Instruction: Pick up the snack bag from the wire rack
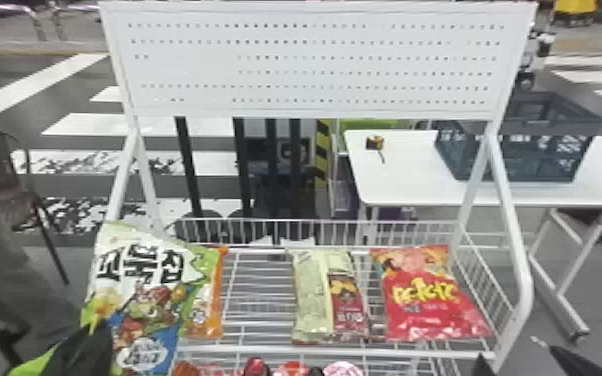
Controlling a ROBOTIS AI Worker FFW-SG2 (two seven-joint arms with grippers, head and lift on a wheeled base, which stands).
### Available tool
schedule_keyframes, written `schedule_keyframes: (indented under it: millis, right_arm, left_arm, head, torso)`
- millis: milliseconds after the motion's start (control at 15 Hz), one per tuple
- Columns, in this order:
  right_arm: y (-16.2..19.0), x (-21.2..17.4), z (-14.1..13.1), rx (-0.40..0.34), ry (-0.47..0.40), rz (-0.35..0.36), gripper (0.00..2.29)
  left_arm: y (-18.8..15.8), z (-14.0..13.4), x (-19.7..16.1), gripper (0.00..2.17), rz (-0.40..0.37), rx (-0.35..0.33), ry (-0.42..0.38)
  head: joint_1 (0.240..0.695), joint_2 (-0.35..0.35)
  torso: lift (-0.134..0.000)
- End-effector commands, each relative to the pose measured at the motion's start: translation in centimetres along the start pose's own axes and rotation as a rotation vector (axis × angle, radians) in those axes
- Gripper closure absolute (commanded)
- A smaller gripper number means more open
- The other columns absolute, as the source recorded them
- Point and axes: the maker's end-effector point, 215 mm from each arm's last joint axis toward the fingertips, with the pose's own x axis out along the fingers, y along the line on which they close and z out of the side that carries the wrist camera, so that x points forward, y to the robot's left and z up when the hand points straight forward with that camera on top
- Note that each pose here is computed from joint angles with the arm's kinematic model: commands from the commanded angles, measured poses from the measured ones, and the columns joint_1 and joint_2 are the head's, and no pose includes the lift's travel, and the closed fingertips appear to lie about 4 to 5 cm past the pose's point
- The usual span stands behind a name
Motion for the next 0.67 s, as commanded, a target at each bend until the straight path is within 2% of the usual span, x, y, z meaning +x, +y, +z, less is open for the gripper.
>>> schedule_keyframes:
  millis: [0,400,533,600]
  right_arm:
    - [0.0,0.0,0.0,0.001,0.000,-0.001,0.13]
    - [0.1,0.1,-0.1,0.002,0.001,0.002,0.13]
    - [-0.2,0.9,-1.4,0.008,0.019,-0.001,0.13]
    - [-0.7,2.6,-3.0,0.010,0.051,-0.007,0.13]
  left_arm:
    - [0.0,0.0,0.0,1.54,0.000,0.000,0.000]
    - [0.1,0.0,0.0,1.54,0.002,0.002,0.001]
    - [0.0,-0.1,0.0,1.54,0.002,0.000,0.001]
    - [0.0,0.0,0.0,1.54,0.001,-0.001,-0.001]
  head:
    - [0.499,0.000]
    - [0.499,0.000]
    - [0.499,0.000]
    - [0.499,0.000]
  torso:
    - [0.000]
    - [0.000]
    - [0.000]
    - [0.000]
